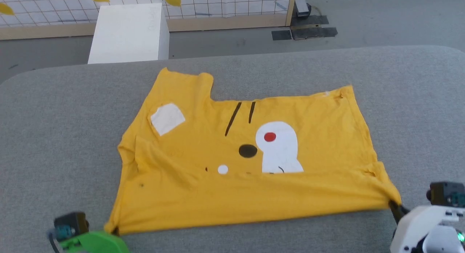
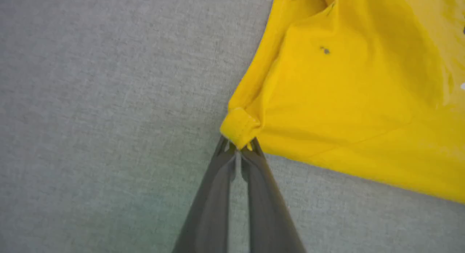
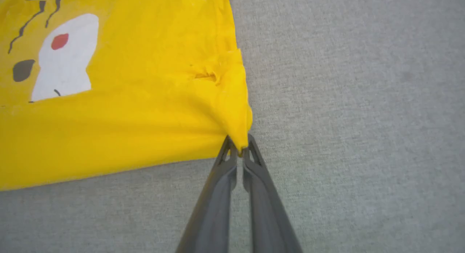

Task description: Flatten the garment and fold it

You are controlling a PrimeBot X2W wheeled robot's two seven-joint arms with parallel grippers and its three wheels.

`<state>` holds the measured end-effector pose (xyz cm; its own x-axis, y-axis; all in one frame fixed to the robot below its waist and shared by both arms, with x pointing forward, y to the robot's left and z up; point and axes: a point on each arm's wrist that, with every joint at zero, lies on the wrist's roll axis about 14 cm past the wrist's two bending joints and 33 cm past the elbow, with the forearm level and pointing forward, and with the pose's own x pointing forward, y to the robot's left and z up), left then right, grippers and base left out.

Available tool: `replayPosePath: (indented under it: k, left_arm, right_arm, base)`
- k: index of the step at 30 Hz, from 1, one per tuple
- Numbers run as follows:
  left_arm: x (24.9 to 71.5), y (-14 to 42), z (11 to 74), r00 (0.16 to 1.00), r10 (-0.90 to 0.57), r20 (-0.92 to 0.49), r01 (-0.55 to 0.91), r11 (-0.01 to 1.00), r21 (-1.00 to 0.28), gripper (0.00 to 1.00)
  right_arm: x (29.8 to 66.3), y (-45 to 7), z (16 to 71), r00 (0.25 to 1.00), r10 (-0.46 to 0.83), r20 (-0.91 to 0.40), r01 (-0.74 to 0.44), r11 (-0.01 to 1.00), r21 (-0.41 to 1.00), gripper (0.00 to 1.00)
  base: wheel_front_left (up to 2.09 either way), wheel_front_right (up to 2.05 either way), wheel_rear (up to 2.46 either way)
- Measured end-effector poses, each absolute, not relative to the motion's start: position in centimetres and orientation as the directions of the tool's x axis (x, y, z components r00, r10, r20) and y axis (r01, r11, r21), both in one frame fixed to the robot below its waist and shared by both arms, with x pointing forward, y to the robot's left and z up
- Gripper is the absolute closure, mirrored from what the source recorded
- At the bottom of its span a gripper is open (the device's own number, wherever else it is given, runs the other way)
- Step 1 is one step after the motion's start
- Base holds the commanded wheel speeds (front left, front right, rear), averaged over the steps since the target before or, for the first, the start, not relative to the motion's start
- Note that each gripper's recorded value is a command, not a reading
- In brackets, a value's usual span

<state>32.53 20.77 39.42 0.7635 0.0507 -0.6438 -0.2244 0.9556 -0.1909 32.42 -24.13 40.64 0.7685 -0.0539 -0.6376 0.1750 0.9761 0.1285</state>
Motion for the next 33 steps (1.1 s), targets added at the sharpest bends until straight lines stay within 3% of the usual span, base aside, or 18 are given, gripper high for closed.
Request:
replayPosePath:
  k: [4,11,12,13,14,15,20,22,23,25,29,33]
  left_arm:
    - [30.1,20.1,37.9,0.696,0.025,-0.717,-0.235,0.952,-0.195,1.00]
    - [29.9,20.1,37.1,0.689,0.024,-0.725,-0.247,0.947,-0.204,1.00]
    - [29.9,20.2,37.1,0.694,0.030,-0.719,-0.253,0.945,-0.205,0.65]
    - [30.0,20.2,37.1,0.699,0.035,-0.714,-0.260,0.943,-0.208,0.21]
    - [30.0,20.1,37.1,0.704,0.037,-0.710,-0.265,0.940,-0.214,0.00]
    - [30.1,20.0,37.2,0.707,0.032,-0.706,-0.267,0.937,-0.225,0.00]
    - [31.3,20.2,39.2,0.785,0.031,-0.619,-0.227,0.944,-0.241,0.00]
    - [32.8,20.8,41.3,0.850,0.057,-0.523,-0.212,0.947,-0.241,0.00]
    - [35.3,20.8,44.4,0.928,0.040,-0.370,-0.121,0.972,-0.199,0.00]
    - [37.1,20.7,46.4,0.963,0.021,-0.269,-0.065,0.986,-0.156,0.00]
    - [40.9,19.6,49.8,0.993,-0.065,-0.099,0.058,0.996,-0.066,0.00]
    - [44.9,17.6,51.8,0.984,-0.178,-0.026,0.178,0.984,0.004,0.00]
  right_arm:
    - [31.0,-24.5,39.0,0.724,-0.063,-0.687,0.200,0.972,0.122,1.00]
    - [30.2,-24.1,36.4,0.672,-0.046,-0.739,0.208,0.969,0.129,1.00]
    - [30.3,-24.1,36.4,0.675,-0.047,-0.737,0.208,0.970,0.129,1.00]
    - [30.4,-24.1,36.5,0.686,-0.051,-0.726,0.207,0.970,0.127,0.73]
    - [30.5,-24.1,36.6,0.694,-0.053,-0.718,0.205,0.970,0.127,0.45]
    - [30.6,-24.1,36.7,0.704,-0.054,-0.708,0.205,0.970,0.129,0.01]
    - [31.5,-24.5,38.4,0.781,-0.083,-0.619,0.198,0.973,0.120,0.00]
    - [32.2,-24.8,40.0,0.833,-0.102,-0.543,0.190,0.976,0.108,0.00]
    - [33.6,-24.4,42.7,0.905,-0.105,-0.411,0.154,0.984,0.087,0.00]
    - [34.5,-23.7,44.6,0.946,-0.094,-0.310,0.119,0.991,0.063,0.00]
    - [36.2,-22.4,47.9,0.989,-0.058,-0.139,0.061,0.998,0.018,0.00]
    - [38.0,-21.2,50.2,1.000,-0.002,-0.015,0.002,1.000,-0.012,0.00]
  base:
    - [0.00,0.00,0.00]
    - [0.00,0.00,0.00]
    - [0.00,0.00,0.00]
    - [0.00,0.00,0.00]
    - [0.00,0.00,0.00]
    - [0.00,0.00,0.00]
    - [0.00,0.00,0.00]
    - [0.00,0.00,0.00]
    - [0.00,0.00,0.00]
    - [0.00,0.00,0.00]
    - [0.00,0.00,0.00]
    - [0.00,0.00,0.00]
